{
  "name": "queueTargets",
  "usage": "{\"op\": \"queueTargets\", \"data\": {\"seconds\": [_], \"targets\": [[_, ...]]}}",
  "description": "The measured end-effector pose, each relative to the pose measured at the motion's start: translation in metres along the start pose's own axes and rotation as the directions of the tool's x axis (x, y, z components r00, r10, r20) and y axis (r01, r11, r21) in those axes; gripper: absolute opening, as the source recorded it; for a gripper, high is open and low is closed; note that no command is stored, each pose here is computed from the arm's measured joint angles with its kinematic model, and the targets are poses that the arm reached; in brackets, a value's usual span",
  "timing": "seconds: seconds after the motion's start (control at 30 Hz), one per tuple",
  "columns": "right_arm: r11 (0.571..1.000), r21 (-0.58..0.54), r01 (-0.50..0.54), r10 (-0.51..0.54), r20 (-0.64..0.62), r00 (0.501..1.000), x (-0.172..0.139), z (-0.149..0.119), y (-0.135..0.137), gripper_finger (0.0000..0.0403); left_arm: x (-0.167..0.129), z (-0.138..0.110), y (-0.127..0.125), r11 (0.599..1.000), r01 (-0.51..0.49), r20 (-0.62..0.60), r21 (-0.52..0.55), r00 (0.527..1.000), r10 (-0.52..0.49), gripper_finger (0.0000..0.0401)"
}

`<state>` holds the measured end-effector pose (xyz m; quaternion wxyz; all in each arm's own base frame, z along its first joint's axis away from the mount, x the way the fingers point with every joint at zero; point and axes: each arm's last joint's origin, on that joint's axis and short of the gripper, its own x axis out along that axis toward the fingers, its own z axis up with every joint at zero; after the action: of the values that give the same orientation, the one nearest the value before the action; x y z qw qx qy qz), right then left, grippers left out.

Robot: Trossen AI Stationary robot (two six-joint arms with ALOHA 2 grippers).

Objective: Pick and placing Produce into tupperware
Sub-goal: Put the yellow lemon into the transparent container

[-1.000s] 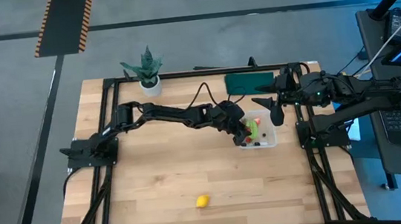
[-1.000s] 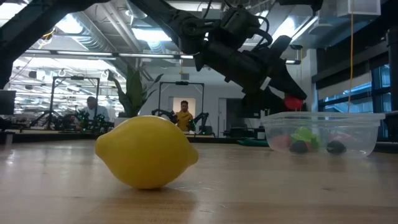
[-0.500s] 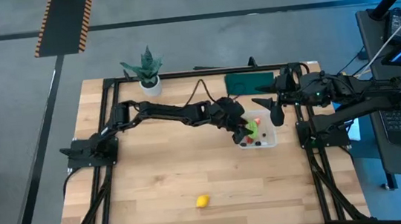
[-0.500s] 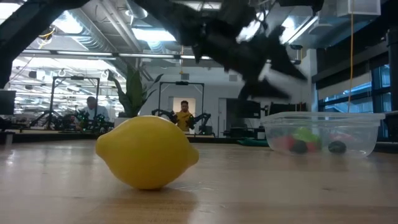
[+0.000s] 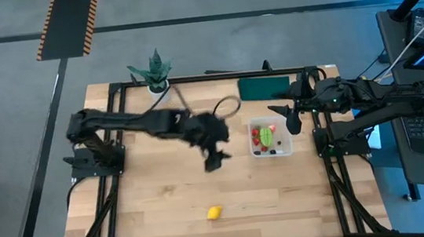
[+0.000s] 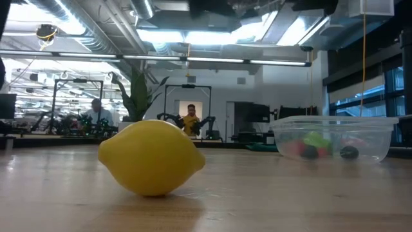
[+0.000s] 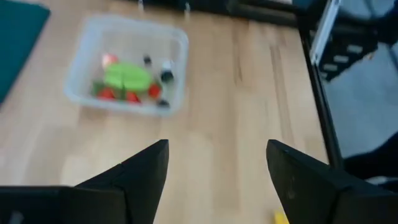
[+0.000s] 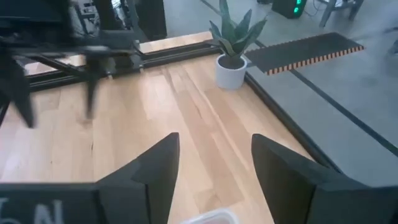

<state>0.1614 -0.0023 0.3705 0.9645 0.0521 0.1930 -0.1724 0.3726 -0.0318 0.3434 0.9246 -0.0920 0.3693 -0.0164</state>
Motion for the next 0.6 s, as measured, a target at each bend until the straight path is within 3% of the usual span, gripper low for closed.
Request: {"op": "queueTargets", "data": {"seconds": [0.1,0.27,0.47,0.6], "targets": [[1.0,-0.023,-0.002,0.002,0.014,1.0,0.0,0.001,0.0,0.0204,-0.01,-0.013,-0.033,1.0,-0.012,-0.038,-0.01,0.999,0.011,0.026],[1.0,-0.031,-0.007,0.008,0.046,0.999,0.0,0.005,0.001,0.0204,-0.003,-0.03,-0.078,1.0,0.013,-0.066,-0.013,0.998,-0.014,0.0255],[1.0,-0.027,-0.008,0.01,0.053,0.999,0.0,0.005,0.001,0.0204,0.026,-0.055,-0.106,0.997,-0.008,-0.178,-0.08,0.984,-0.006,0.0258],[1.0,-0.025,-0.008,0.01,0.053,0.999,0.0,0.005,0.001,0.0204,0.046,-0.071,-0.12,0.979,0.01,-0.275,-0.204,0.959,-0.067,0.0254]]}}
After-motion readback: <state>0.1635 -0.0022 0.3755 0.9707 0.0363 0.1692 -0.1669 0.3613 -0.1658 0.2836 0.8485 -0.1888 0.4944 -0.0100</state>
